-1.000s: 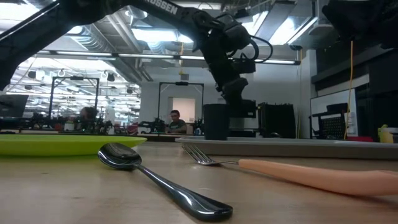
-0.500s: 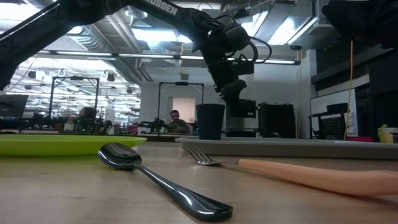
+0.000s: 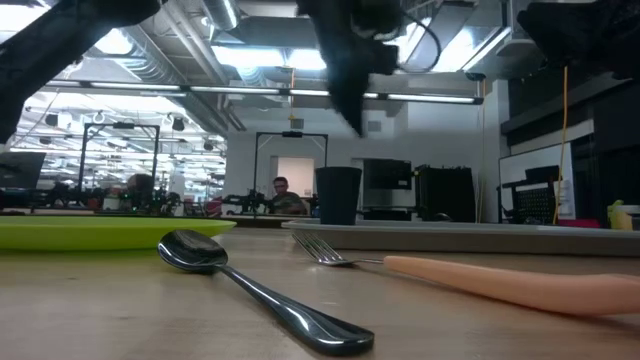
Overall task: Pick and place plate/cup/fork/spoon on tray
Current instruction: Put the light green plate on the gray serving tray to the bottom of the black cup
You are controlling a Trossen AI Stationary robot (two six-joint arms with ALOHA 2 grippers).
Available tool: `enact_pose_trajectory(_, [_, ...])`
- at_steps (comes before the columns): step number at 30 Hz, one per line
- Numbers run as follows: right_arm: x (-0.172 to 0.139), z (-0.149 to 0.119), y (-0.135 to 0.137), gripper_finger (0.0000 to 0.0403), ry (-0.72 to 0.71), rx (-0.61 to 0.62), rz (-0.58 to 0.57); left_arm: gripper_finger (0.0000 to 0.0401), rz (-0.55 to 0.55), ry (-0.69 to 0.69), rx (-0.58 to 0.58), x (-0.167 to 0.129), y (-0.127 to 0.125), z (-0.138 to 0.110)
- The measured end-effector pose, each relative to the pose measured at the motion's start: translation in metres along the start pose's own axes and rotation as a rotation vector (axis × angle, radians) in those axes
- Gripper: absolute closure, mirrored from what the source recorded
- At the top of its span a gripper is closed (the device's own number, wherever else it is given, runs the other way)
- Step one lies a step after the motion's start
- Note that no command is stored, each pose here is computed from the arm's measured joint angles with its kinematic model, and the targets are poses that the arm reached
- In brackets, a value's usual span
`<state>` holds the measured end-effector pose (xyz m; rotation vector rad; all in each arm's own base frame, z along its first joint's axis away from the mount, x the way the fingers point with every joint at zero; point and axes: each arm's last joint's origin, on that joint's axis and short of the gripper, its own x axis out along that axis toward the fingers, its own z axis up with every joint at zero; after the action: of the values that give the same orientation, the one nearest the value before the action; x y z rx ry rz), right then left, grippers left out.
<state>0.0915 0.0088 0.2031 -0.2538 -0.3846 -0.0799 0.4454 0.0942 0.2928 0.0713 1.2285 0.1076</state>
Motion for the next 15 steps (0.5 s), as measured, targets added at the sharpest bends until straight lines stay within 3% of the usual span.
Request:
enact_pose_trajectory(5, [0.0,-0.001,0.0,0.0283,0.005,0.003,0.001,0.0371,-0.071,0.307,0.056,-0.024,-0.041,-0.03])
enact_pose_trajectory(10, [0.0,-0.001,0.0,0.0283,0.006,0.119,0.002,0.0371,-0.104,0.317,0.152,-0.042,-0.071,-0.052])
enact_pose_trajectory(15, [0.0,-0.002,0.001,0.0282,0.025,0.236,0.007,0.0371,-0.08,0.373,0.048,-0.055,-0.081,-0.107])
